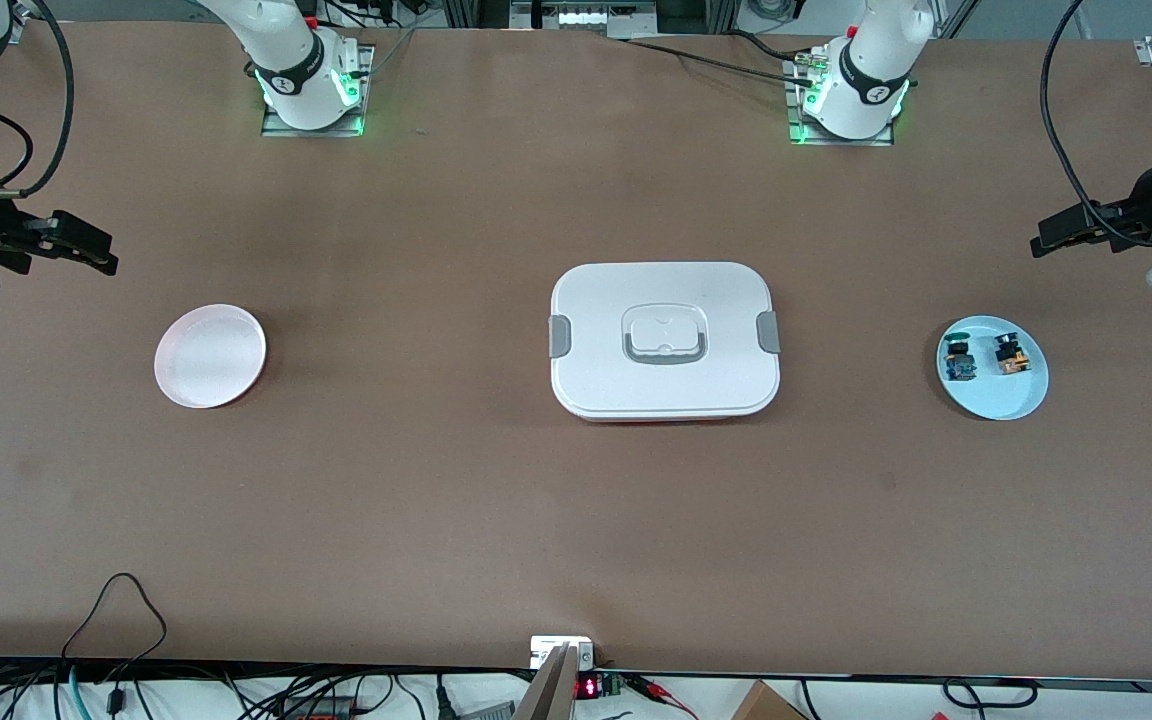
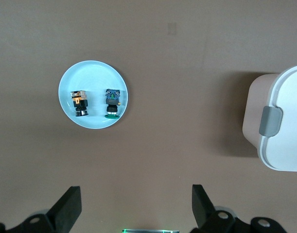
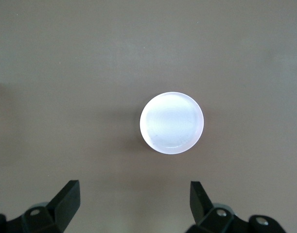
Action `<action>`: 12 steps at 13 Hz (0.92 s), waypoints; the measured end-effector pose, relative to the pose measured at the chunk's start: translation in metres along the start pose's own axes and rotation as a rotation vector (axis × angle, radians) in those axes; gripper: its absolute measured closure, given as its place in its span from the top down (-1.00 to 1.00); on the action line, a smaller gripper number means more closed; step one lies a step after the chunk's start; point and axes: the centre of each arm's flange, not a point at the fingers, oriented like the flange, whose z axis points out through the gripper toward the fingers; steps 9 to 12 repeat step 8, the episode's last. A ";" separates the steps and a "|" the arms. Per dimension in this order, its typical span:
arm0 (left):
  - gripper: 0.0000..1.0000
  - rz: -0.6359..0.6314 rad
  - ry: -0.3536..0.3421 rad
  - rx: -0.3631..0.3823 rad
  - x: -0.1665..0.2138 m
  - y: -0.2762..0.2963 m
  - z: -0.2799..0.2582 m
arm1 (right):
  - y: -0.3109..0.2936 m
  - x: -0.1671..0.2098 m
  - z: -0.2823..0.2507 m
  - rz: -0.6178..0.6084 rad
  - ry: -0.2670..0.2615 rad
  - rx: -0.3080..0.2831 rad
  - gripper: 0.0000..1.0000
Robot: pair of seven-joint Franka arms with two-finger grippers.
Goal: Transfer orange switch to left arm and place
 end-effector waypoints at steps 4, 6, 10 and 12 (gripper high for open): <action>1.00 0.007 0.020 0.004 0.001 0.003 -0.007 | 0.000 0.000 0.000 0.000 0.000 0.000 1.00; 1.00 0.009 0.035 0.005 0.004 0.005 -0.013 | 0.000 0.000 0.000 0.000 0.000 0.000 1.00; 1.00 0.009 0.033 0.006 0.008 0.005 -0.012 | 0.000 0.000 0.000 0.001 0.000 0.000 1.00; 1.00 0.009 0.033 0.006 0.008 0.005 -0.012 | 0.000 0.000 0.000 0.001 0.000 0.000 1.00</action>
